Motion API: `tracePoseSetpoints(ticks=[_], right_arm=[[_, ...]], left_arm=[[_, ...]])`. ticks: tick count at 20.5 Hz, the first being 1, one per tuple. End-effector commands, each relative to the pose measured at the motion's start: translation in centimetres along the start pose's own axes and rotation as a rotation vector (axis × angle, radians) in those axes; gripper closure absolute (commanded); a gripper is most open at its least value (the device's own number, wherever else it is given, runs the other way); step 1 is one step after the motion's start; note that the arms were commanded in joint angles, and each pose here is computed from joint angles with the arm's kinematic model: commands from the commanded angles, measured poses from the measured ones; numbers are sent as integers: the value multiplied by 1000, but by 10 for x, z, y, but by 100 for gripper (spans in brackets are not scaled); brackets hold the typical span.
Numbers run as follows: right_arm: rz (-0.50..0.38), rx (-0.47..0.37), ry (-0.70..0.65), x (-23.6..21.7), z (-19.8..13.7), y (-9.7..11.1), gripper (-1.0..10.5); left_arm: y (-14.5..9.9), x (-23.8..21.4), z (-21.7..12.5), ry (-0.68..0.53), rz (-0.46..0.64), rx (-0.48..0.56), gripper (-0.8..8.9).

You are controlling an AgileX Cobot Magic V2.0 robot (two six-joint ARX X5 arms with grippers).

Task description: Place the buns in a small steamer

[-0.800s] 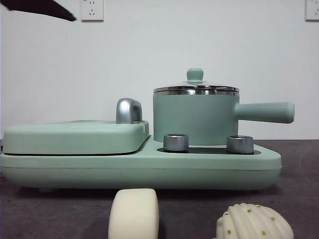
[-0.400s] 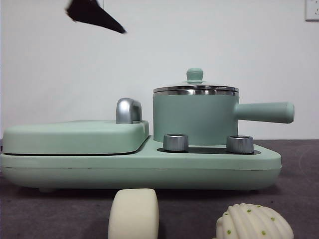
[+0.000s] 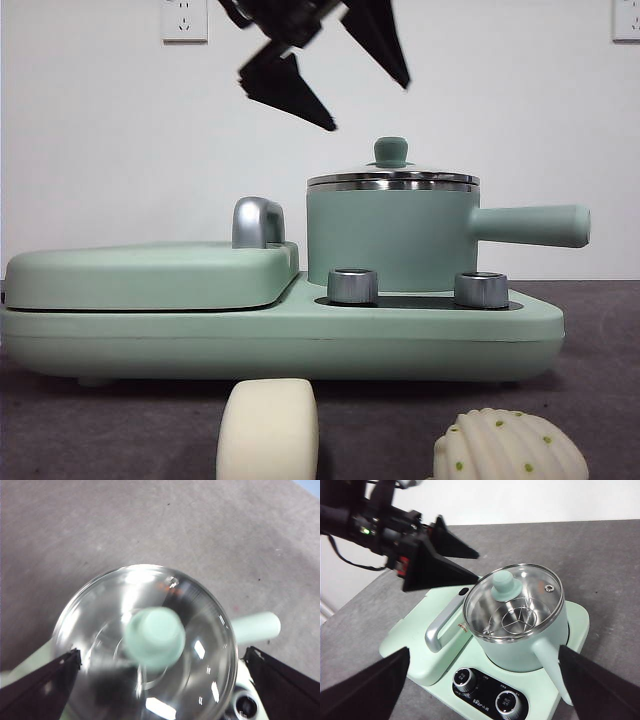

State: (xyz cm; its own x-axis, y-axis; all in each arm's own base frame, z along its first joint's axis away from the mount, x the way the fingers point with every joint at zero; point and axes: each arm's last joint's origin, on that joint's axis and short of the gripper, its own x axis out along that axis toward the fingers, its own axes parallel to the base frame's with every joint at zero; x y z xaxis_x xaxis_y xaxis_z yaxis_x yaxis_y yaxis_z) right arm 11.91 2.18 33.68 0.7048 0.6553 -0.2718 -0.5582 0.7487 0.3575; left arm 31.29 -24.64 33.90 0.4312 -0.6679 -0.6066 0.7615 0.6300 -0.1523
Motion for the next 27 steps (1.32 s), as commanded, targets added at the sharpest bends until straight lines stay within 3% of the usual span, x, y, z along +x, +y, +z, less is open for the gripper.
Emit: tracePoseSetpoints(ticks=[1, 8, 10, 16, 19, 23, 27], right_arm=[[8, -11, -13, -1, 5, 2, 473], [9, -11, -13, -1, 4, 2, 473], [9, -11, -13, -1, 5, 2, 473], [8, -11, -13, -1, 5, 2, 473], [8, -11, -13, -1, 5, 2, 473], [8, -10, -13, -1, 5, 2, 473], [8, -10, -13, -1, 5, 2, 473]], left_arm=[[-5, 13, 8, -46, 21, 48, 287], [-3, 40, 2, -34, 26, 57, 297], [-4, 40, 2, -38, 27, 79, 355], [-5, 48, -2, -14, 39, 109, 391], [-4, 53, -4, -1, 38, 110, 475], [-4, 55, -5, 6, 37, 109, 477], [-4, 57, -6, 10, 37, 124, 576]])
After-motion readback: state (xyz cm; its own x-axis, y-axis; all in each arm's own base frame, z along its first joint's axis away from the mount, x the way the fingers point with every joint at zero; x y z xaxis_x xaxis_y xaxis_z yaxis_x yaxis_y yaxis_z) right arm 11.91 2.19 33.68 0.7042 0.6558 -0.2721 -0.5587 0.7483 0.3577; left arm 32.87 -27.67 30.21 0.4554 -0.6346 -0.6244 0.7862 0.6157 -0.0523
